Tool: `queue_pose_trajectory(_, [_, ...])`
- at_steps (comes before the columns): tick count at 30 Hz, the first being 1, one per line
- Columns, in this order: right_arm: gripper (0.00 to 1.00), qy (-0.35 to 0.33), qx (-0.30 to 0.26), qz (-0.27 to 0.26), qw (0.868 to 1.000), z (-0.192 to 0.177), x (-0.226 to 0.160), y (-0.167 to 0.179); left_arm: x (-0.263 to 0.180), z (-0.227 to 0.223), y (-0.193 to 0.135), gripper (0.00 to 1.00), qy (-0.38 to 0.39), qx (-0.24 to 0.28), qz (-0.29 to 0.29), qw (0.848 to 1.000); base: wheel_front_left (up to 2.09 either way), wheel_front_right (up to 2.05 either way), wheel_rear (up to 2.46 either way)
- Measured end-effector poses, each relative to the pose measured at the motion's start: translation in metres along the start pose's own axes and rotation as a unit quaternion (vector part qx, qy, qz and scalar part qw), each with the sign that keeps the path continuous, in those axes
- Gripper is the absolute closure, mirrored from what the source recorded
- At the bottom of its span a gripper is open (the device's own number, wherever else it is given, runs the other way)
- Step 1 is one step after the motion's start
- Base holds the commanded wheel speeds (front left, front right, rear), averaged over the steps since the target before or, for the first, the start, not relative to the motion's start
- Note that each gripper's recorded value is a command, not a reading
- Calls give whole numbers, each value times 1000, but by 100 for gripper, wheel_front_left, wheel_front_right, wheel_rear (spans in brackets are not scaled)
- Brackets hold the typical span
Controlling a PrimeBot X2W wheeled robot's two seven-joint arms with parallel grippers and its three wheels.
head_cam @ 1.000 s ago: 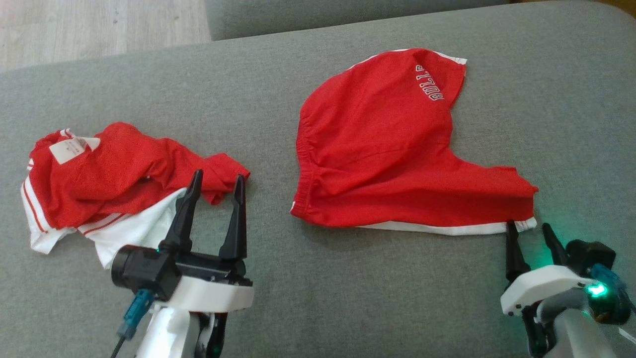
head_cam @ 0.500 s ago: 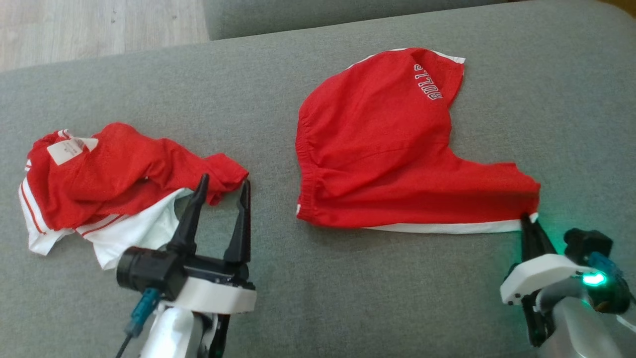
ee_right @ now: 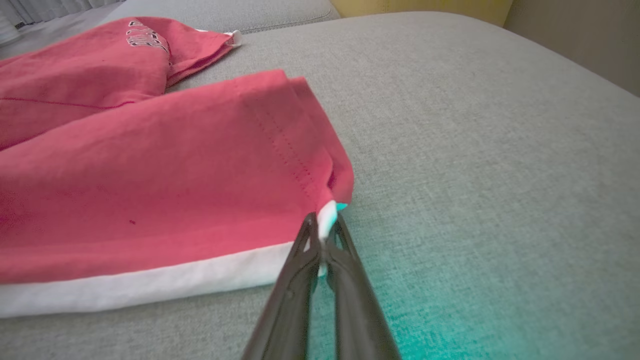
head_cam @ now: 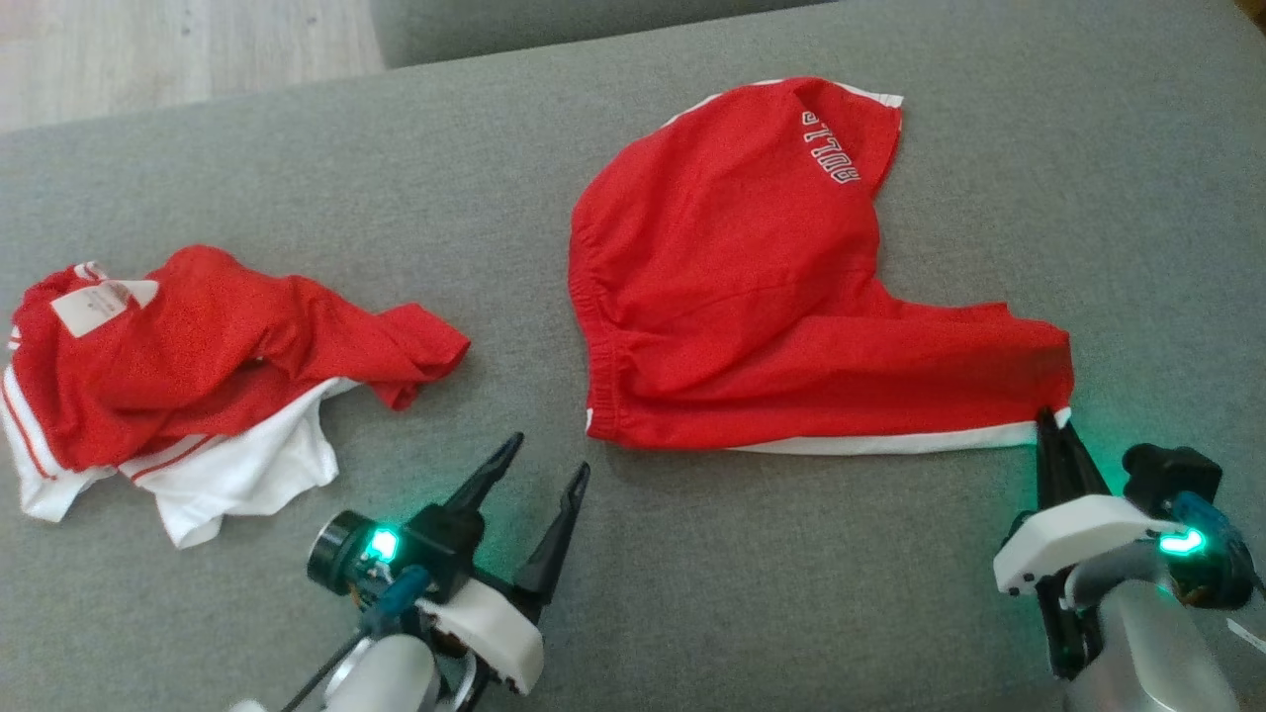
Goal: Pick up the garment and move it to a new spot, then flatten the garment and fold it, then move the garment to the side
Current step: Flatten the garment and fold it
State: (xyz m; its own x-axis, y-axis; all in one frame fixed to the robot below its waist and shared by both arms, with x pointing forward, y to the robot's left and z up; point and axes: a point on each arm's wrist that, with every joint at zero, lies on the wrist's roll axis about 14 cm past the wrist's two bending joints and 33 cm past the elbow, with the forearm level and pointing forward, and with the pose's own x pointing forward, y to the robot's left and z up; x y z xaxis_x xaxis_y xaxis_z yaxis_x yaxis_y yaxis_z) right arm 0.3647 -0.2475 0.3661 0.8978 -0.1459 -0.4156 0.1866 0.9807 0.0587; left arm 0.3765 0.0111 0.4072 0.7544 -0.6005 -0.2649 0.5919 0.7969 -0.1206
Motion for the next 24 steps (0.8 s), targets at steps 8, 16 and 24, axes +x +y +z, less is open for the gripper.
queue_pose_trajectory(8, [100, 8, 0, -1, 1000, -3, 3, -1, 19, -22, -9, 0, 50, 53, -56, 996, 0, 0, 0])
queue_pose_trajectory(16, [100, 8, 0, -1, 1000, -3, 6, -1, 40, -15, -16, 0, 33, 76, -89, 993, 0, 0, 0])
queue_pose_trajectory(24, [100, 4, 0, -4, 1000, 0, 6, -3, 47, -7, -33, 0, 16, 92, -123, 988, 0, 0, 0])
